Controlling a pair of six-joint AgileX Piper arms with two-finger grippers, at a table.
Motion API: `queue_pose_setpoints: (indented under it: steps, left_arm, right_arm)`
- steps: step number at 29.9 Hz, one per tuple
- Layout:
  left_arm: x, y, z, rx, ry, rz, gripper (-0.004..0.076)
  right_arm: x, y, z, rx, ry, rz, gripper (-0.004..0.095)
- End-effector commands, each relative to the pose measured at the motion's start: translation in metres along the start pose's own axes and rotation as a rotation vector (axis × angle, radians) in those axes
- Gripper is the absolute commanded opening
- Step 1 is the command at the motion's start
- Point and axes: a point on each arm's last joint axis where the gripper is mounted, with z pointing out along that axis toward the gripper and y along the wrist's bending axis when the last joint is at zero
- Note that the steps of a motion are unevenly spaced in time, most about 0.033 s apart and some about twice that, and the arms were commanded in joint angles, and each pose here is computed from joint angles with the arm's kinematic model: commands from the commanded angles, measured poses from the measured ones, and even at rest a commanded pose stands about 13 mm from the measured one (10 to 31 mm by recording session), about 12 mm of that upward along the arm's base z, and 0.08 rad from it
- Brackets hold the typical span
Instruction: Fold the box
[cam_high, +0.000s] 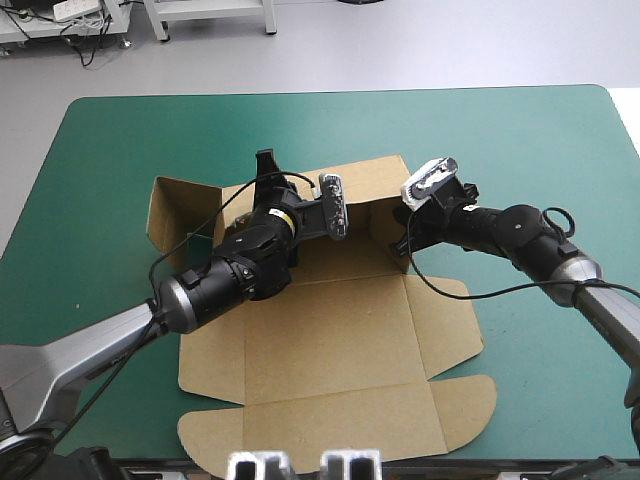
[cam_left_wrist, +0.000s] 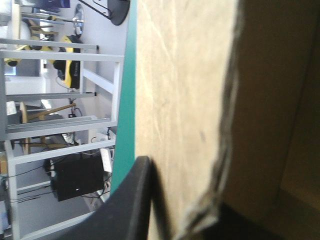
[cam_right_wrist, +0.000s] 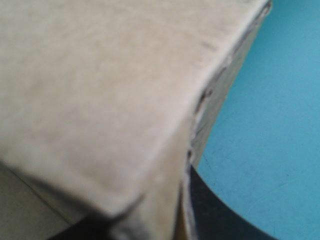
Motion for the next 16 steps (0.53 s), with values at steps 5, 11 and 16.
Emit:
queue_pose_setpoints:
  steps: [5,11,16]
  left_arm:
    - [-0.008,0.001,-0.026,0.134,-0.135,-0.109,0.0512]
    - [-0.006,0.009,-0.048,0.117,-0.188,-0.140,0.0619]
    - [-0.006,0.013,-0.074,0.106,-0.247,-0.187,0.0618]
  right_arm:
    - [-0.013,0.012,-0.008,-0.071,-0.041,0.060,-0.0023]
    - [-0.020,-0.003,-0.009,0.087,-0.101,0.075,-0.0023]
    - [-0.040,-0.011,-0.016,0.130,-0.150,0.049,-0.0023]
